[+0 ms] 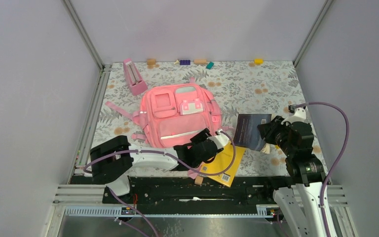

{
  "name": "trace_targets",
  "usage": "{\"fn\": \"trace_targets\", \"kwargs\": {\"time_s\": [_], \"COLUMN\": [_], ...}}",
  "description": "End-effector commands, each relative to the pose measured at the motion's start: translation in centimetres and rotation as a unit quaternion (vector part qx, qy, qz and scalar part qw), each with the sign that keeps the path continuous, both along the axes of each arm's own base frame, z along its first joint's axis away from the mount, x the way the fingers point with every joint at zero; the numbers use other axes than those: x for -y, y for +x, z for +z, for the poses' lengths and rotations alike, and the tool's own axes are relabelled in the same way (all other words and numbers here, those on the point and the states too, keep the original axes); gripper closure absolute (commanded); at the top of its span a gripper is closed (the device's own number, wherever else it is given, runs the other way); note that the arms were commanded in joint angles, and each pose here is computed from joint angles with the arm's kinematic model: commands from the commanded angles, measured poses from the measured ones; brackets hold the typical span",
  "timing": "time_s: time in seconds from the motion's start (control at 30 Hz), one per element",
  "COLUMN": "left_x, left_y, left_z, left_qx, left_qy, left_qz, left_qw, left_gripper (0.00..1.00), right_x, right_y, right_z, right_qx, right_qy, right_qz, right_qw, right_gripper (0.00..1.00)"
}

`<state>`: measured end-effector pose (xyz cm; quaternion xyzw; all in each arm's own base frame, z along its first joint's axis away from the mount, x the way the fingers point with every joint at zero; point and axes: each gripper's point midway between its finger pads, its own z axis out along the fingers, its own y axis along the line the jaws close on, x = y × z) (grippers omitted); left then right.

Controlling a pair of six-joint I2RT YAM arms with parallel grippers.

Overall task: Pack the student bag
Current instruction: Pick up the book from the center of the board, then place the book in the student bag.

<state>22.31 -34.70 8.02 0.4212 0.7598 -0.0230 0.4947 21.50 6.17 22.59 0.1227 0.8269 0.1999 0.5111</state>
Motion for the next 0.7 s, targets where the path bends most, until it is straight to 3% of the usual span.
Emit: {"fn": "trace_targets", "kwargs": {"time_s": [0.0,0.2,0.23,0.43,0.47,0.67], "left_x": [-0.9,-0.8,-0.9,-1.6,-1.8,-2.5], "left_y": [2.2,2.5,2.6,3.9,4.1,5.1], "left_z": [4.9,9.5,9.8,12.7,13.6,19.0], "left_qx": [0.063,0.087,0.089,0.123,0.131,0.164], "left_qy": [-0.027,-0.062,-0.059,-0.039,-0.039,-0.064], "left_qz": [0.072,0.068,0.067,0.080,0.083,0.079], "left_qw": [0.995,0.992,0.992,0.988,0.987,0.981], "left_gripper": [0.39,0.40,0.44,0.96,1.00,1.00], "right_x": [-0.9,-2.5,-2.7,-4.3,-4.5,-6.5], "right_y": [0.6,0.0,-0.2,-1.4,-1.6,-2.4], "right_z": [4.2,4.5,4.4,4.6,4.7,4.3], "right_qx": [0.068,0.063,0.059,0.043,0.041,-0.002], "right_qy": [0.025,0.046,0.048,0.087,0.096,0.179], "right_qz": [0.019,0.062,0.067,0.104,0.108,0.130], "right_qw": [0.997,0.995,0.995,0.990,0.989,0.975], "right_gripper": [1.00,1.00,1.00,1.00,1.00,1.00]}}
